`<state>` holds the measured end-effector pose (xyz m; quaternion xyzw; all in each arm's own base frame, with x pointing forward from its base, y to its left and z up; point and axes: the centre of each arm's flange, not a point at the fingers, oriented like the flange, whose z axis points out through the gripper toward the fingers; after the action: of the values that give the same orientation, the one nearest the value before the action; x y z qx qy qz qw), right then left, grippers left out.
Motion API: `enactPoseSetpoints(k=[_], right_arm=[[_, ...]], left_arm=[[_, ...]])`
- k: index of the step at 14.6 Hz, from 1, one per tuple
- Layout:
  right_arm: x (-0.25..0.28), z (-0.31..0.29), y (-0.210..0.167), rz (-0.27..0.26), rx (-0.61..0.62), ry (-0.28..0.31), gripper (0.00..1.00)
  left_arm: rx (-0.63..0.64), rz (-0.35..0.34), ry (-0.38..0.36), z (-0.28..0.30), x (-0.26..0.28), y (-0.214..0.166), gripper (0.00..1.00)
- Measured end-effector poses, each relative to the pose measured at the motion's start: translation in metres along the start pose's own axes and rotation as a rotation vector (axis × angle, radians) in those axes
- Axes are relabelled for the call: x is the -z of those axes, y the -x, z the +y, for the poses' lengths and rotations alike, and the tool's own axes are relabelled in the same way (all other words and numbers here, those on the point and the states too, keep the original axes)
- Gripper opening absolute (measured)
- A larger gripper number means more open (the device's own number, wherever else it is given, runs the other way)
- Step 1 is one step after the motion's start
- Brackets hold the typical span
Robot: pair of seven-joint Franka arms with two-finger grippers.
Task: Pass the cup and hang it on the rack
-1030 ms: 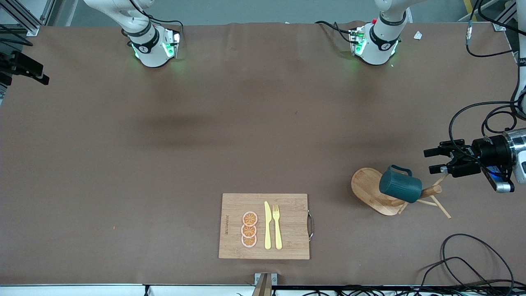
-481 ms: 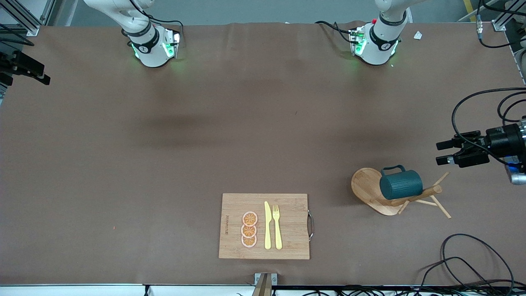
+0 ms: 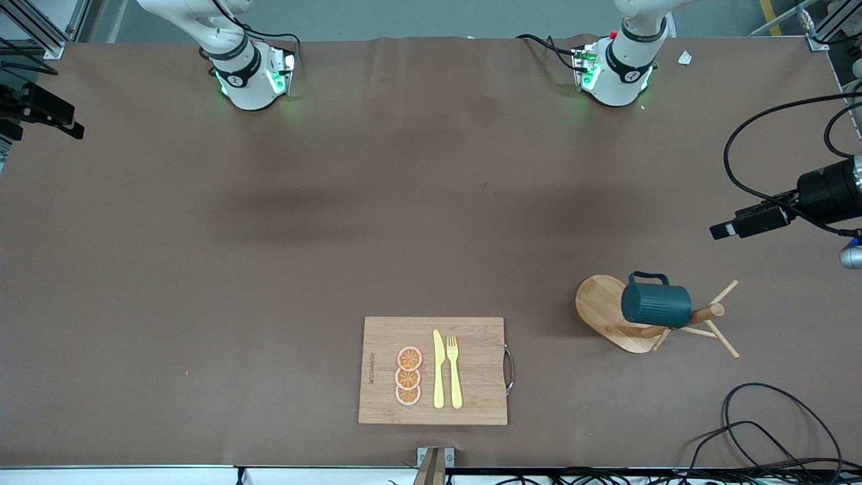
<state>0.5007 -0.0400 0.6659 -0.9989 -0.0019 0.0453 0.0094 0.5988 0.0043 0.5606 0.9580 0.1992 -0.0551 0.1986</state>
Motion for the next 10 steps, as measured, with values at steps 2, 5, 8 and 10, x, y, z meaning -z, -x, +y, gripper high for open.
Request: enactPoseSetpoints(k=[2,5,8,10], right_arm=[[0.0,0.0,0.0,0.0,0.0,0.0,1.0],[0.0,0.0,0.0,0.0,0.0,0.0,1.0],[0.0,0.0,0.0,0.0,0.0,0.0,1.0],[0.0,0.0,0.0,0.0,0.0,0.0,1.0]], left_arm=[[-0.066,0.053,-0.09,0.016,0.011,0.016,1.0],[-0.171,0.121,-0.184,0.036,0.028,0.043,1.0],[-0.24,0.16,-0.234,0.041,0.045,0.061,1.0],[-0.294,0.173,-0.264,0.041,0.052,0.068,1.0]])
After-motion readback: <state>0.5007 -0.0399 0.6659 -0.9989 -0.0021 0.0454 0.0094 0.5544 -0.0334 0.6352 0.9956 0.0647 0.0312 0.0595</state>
